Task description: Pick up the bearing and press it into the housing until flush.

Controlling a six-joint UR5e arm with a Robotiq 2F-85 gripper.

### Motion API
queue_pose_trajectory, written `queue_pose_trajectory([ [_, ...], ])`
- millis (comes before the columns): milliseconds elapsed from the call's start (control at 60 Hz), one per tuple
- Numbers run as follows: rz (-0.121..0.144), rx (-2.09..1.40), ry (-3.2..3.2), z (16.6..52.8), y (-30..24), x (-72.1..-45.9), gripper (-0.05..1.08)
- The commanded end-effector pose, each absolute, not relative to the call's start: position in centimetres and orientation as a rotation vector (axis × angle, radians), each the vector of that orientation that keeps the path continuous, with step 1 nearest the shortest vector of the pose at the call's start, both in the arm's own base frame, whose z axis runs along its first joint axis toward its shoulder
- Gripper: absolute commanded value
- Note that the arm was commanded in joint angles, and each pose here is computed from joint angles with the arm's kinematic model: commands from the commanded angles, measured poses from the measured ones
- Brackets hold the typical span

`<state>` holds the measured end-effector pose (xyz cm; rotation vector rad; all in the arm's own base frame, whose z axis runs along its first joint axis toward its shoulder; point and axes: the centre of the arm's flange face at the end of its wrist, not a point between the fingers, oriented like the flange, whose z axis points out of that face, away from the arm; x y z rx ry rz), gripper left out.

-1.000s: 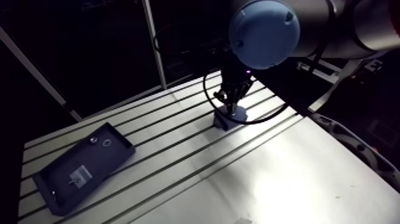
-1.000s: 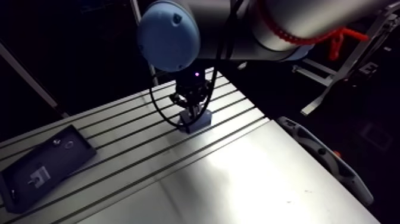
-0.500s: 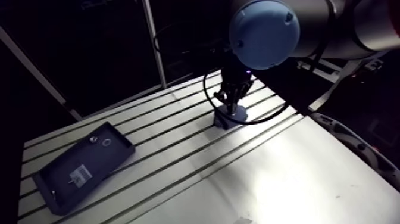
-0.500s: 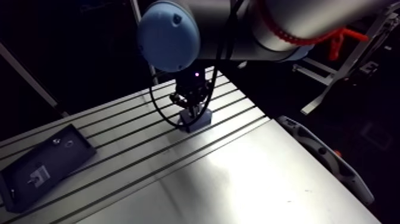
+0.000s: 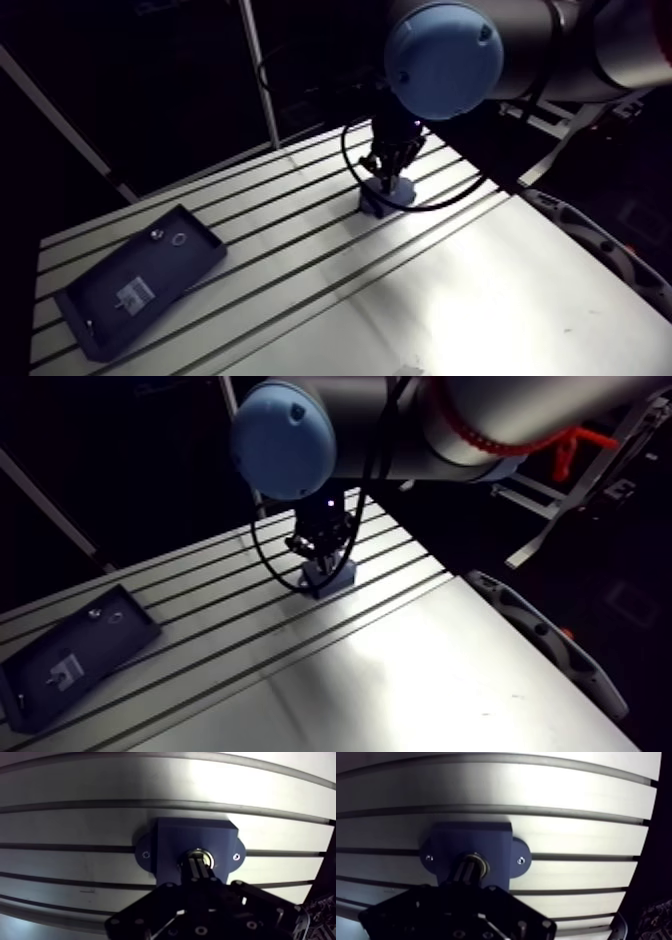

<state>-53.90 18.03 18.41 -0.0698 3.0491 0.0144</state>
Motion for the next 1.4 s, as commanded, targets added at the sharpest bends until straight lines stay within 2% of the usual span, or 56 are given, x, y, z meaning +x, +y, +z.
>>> queue_pose_trajectory([
  [17, 0.014, -0.070, 3.048, 18.3, 18.0, -53.9, 1.07],
  [633, 0.012, -0.070, 3.047, 18.2, 18.1, -54.0, 1.07],
  [900, 0.021, -0.072, 3.067, 20.3, 18.1, -54.1, 1.07],
  [1033, 0.034, -0.071, 3.080, 22.1, 18.1, -54.2, 1.07],
  [1300, 0.044, -0.071, 3.090, 23.4, 17.9, -53.8, 1.05],
  [1317, 0.041, -0.071, 3.087, 23.8, 17.9, -53.7, 0.95],
  [1333, 0.041, -0.071, 3.087, 23.8, 17.9, -53.7, 0.95],
  [1350, 0.034, -0.069, 3.080, 24.2, 17.8, -53.6, 0.68],
  [1367, 0.034, -0.069, 3.080, 24.2, 17.8, -53.6, 0.68],
  [1383, 0.021, -0.073, 3.070, 24.6, 17.5, -53.4, 0.20],
  [1400, 0.021, -0.073, 3.070, 24.6, 17.5, -53.4, 0.20],
])
